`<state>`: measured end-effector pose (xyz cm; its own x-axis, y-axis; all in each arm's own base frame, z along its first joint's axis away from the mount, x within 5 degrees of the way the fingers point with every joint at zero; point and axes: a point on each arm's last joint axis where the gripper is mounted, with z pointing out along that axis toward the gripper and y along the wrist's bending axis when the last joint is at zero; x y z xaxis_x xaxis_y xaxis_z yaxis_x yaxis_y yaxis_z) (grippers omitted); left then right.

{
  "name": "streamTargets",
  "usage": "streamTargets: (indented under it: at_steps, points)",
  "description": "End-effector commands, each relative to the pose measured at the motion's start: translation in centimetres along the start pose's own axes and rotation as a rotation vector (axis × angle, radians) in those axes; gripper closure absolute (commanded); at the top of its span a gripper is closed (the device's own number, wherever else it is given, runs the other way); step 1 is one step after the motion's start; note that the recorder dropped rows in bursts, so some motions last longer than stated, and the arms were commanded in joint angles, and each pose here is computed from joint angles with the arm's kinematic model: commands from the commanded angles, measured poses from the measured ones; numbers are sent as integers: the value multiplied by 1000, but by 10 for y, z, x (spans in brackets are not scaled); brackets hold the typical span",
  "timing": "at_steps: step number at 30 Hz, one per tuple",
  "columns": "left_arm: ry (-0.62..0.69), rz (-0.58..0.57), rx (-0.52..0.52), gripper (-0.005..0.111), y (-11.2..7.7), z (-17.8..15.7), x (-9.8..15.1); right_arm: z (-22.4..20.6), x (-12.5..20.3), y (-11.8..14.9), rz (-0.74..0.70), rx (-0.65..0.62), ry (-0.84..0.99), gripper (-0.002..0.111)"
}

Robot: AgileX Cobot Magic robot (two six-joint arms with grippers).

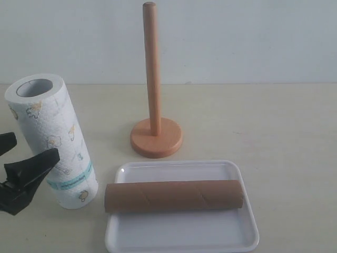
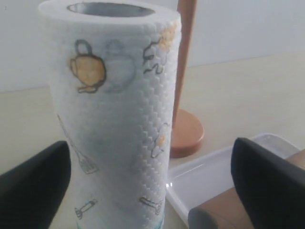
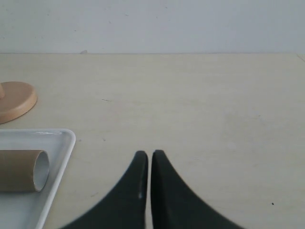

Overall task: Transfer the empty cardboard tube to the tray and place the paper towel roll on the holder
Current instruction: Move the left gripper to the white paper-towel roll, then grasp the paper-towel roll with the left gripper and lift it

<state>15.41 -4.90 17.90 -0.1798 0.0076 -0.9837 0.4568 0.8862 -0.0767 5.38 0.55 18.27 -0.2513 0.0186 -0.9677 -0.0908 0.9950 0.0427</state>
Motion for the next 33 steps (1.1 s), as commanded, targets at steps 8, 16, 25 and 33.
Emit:
streamTargets:
  at_steps: [8,16,25,33]
  points:
    - [4,-2,-4,22,18,43,5,0,-1,0,-9,5,-16,106]
    - [41,5,93,23,26,83,19,0,-1,0,-9,5,-16,106]
    - [15,42,94,69,33,98,20,0,-1,0,-9,5,-16,106]
    - [-130,53,106,103,28,90,-11,0,-1,0,-9,5,-16,106]
